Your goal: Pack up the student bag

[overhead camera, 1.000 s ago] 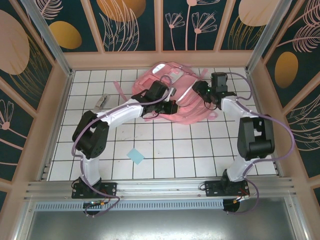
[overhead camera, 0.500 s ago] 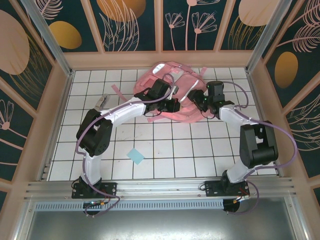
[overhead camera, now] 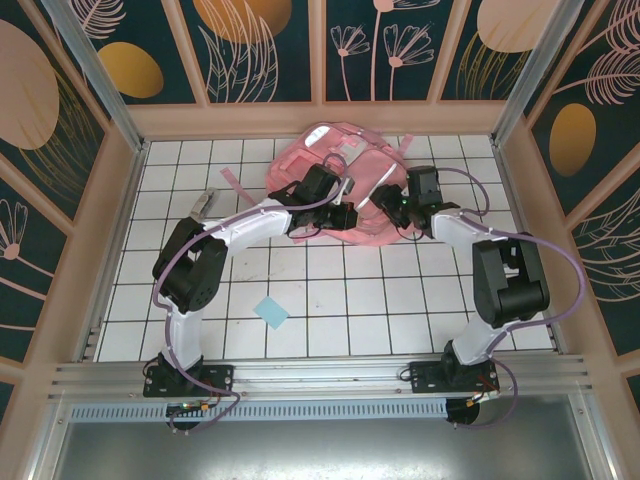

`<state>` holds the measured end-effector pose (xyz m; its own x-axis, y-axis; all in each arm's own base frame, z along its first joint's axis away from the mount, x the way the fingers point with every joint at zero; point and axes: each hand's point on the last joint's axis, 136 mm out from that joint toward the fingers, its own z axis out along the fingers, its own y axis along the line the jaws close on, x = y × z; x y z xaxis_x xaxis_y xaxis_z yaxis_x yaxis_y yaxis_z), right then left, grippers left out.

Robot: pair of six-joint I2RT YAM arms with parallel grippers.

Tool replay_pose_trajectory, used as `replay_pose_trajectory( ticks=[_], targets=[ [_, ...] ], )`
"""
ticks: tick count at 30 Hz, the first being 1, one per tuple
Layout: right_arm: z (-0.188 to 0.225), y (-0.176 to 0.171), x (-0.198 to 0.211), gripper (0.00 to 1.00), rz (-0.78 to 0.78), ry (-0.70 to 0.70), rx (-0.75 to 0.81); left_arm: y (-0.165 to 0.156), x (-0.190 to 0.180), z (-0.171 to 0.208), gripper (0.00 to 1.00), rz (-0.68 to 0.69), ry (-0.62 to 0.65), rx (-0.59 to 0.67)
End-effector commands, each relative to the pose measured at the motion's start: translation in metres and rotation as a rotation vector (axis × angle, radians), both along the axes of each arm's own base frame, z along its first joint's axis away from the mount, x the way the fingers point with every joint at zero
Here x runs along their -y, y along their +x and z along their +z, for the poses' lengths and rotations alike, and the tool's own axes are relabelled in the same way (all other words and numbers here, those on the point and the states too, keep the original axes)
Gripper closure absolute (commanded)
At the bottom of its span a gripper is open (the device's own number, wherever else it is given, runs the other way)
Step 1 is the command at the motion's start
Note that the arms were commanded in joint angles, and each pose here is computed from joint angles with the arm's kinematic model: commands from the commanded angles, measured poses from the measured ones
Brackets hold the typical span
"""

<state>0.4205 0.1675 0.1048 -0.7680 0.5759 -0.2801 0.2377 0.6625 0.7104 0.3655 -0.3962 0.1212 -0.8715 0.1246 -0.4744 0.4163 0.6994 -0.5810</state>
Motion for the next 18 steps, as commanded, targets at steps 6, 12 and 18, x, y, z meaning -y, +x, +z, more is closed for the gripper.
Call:
replay_pose_trajectory(
  ticks=[6, 12, 18],
  targets=[
    [0.002, 0.013, -0.018, 0.99, 0.024, -0.014, 0.035, -0.005, 0.001, 0.024, 1.00, 0.001, -0.043, 0.047],
    [0.029, 0.015, -0.006, 1.00, -0.003, -0.054, 0.100, 0.008, -0.039, -0.006, 1.00, 0.098, 0.183, 0.114],
    [0.042, 0.016, 0.004, 1.00, -0.025, -0.054, 0.130, 0.021, -0.095, -0.026, 1.00, 0.226, 0.347, 0.148]
  ],
)
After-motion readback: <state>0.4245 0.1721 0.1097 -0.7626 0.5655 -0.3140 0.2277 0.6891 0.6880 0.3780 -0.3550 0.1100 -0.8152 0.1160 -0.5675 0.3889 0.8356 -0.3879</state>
